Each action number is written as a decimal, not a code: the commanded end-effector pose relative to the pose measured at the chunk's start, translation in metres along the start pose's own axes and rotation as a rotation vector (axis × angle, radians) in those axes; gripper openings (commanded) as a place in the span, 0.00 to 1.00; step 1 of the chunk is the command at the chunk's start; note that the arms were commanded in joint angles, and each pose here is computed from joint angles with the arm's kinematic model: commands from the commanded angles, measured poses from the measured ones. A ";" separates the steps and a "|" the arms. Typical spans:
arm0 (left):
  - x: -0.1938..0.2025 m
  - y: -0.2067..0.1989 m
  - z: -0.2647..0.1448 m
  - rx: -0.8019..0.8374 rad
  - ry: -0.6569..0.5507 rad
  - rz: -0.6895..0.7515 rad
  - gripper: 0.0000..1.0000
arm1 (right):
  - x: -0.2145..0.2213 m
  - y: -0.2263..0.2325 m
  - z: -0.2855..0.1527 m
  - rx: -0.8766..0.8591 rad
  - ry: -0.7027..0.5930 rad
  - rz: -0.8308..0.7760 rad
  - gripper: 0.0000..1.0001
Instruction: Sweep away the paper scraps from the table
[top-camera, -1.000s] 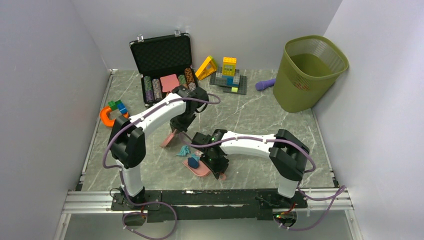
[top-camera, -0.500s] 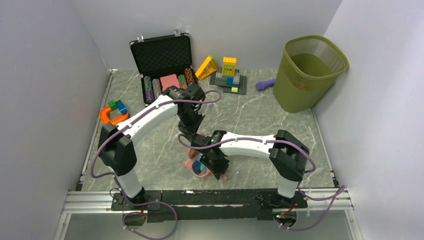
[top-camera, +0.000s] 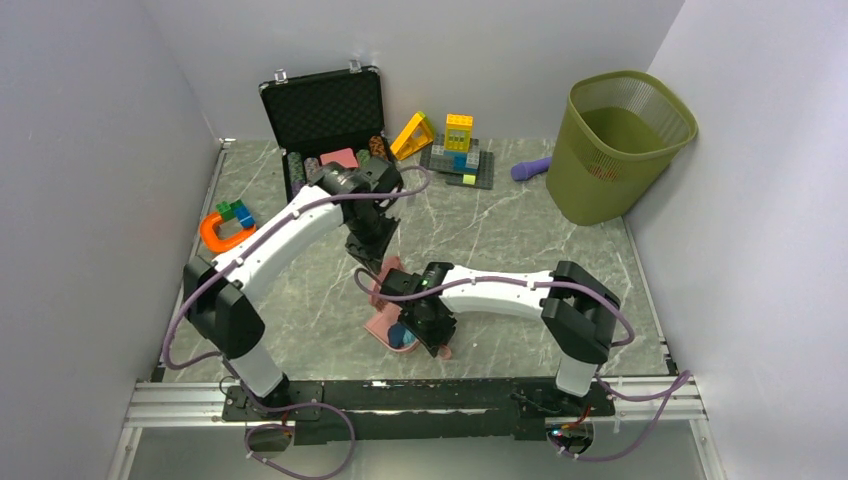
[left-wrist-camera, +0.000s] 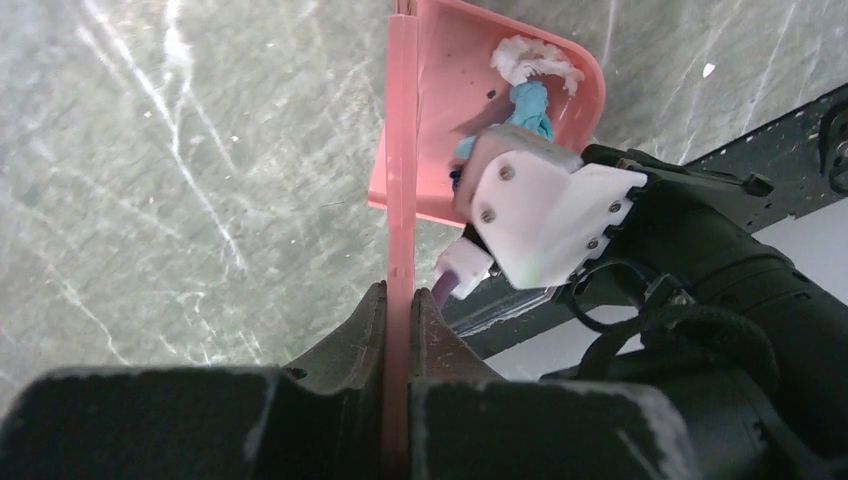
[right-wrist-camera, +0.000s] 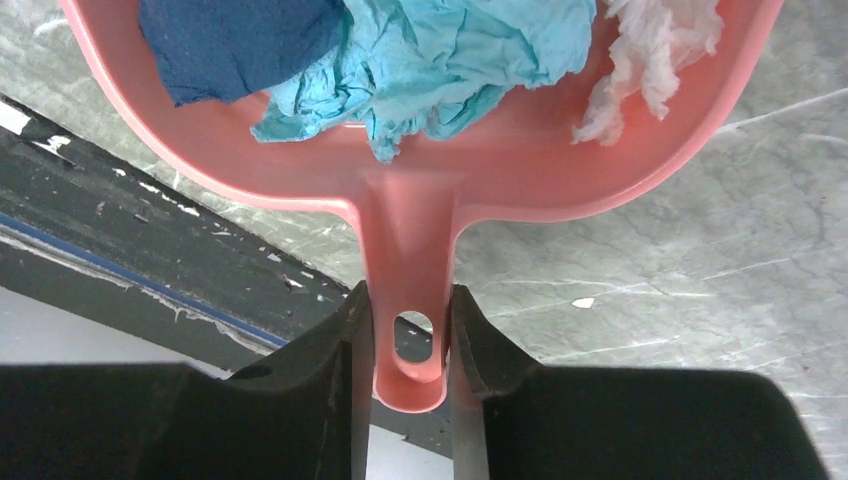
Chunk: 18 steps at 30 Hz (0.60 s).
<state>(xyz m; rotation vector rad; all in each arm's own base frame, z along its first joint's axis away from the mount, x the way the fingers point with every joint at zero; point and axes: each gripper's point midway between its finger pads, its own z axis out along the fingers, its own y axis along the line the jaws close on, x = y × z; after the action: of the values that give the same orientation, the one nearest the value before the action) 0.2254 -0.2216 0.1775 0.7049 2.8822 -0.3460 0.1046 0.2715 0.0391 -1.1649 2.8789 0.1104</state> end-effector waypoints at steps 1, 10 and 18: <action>-0.007 0.021 -0.048 -0.067 -0.149 -0.094 0.00 | -0.014 -0.008 -0.015 0.041 -0.133 0.005 0.00; -0.011 0.101 -0.121 -0.059 -0.572 -0.363 0.00 | -0.016 -0.011 -0.035 0.039 -0.210 0.038 0.00; 0.018 0.136 -0.134 -0.225 -0.706 -0.426 0.00 | -0.050 -0.033 -0.105 -0.003 -0.330 0.109 0.00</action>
<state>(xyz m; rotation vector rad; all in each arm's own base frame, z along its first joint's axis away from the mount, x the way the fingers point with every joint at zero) 0.2514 -0.0741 0.2751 -0.0411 2.3854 -0.3119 0.1296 0.2692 0.0837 -1.0186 2.7477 0.1622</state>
